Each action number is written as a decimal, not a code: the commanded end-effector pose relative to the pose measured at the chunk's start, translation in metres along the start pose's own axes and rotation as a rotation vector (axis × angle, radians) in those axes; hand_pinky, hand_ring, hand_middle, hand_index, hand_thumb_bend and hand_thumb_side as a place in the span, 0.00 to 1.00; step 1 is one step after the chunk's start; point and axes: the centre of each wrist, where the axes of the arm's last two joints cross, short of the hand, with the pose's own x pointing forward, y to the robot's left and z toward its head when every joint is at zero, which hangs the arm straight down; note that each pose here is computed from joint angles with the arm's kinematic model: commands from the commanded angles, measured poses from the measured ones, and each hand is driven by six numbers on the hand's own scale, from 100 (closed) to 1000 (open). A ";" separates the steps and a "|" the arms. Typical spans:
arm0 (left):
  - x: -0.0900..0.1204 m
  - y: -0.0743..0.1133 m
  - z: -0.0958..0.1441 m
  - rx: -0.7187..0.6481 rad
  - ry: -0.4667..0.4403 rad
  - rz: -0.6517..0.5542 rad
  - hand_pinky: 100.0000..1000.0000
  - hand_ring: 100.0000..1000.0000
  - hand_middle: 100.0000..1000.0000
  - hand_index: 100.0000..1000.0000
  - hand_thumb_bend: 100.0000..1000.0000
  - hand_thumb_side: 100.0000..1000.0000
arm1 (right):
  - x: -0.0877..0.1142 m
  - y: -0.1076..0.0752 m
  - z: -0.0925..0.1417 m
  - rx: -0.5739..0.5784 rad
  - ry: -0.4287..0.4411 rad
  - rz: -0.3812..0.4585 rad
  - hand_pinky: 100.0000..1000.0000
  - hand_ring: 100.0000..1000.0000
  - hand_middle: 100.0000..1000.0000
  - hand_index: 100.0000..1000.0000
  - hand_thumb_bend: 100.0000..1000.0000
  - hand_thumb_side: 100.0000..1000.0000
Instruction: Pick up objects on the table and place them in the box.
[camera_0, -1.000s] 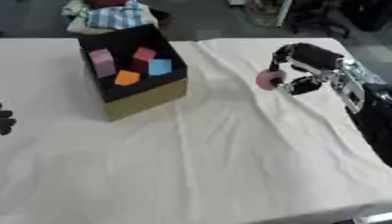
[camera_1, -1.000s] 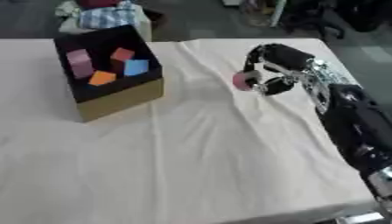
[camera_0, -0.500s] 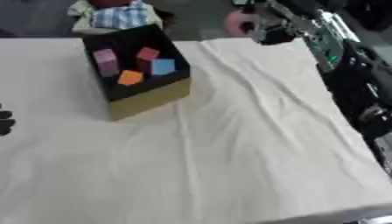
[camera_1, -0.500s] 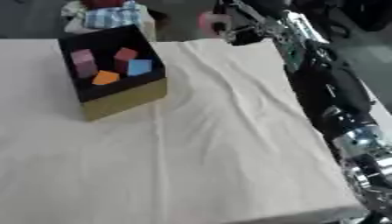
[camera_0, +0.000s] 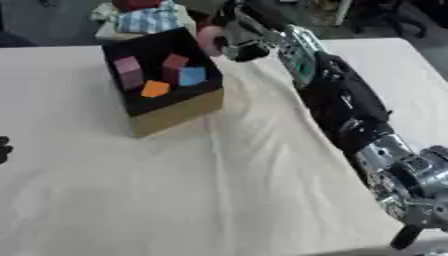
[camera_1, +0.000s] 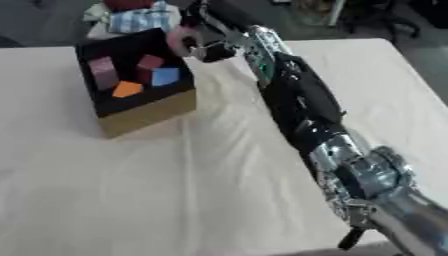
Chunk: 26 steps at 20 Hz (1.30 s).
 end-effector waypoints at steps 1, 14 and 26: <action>0.005 0.001 -0.005 -0.012 -0.027 -0.002 0.79 0.73 0.68 0.84 0.00 0.62 | 0.007 -0.009 -0.011 0.013 -0.024 0.064 0.72 0.71 0.72 0.90 0.00 0.17; 0.005 0.004 -0.003 0.010 -0.022 -0.009 0.79 0.73 0.68 0.84 0.00 0.62 | 0.011 -0.041 -0.004 -0.142 -0.174 0.028 0.75 0.74 0.81 0.96 0.00 0.28; 0.007 0.012 -0.002 0.069 -0.019 -0.021 0.80 0.74 0.69 0.84 0.00 0.62 | 0.030 -0.067 0.100 -0.494 -0.244 -0.658 0.73 0.62 0.65 0.84 0.00 0.39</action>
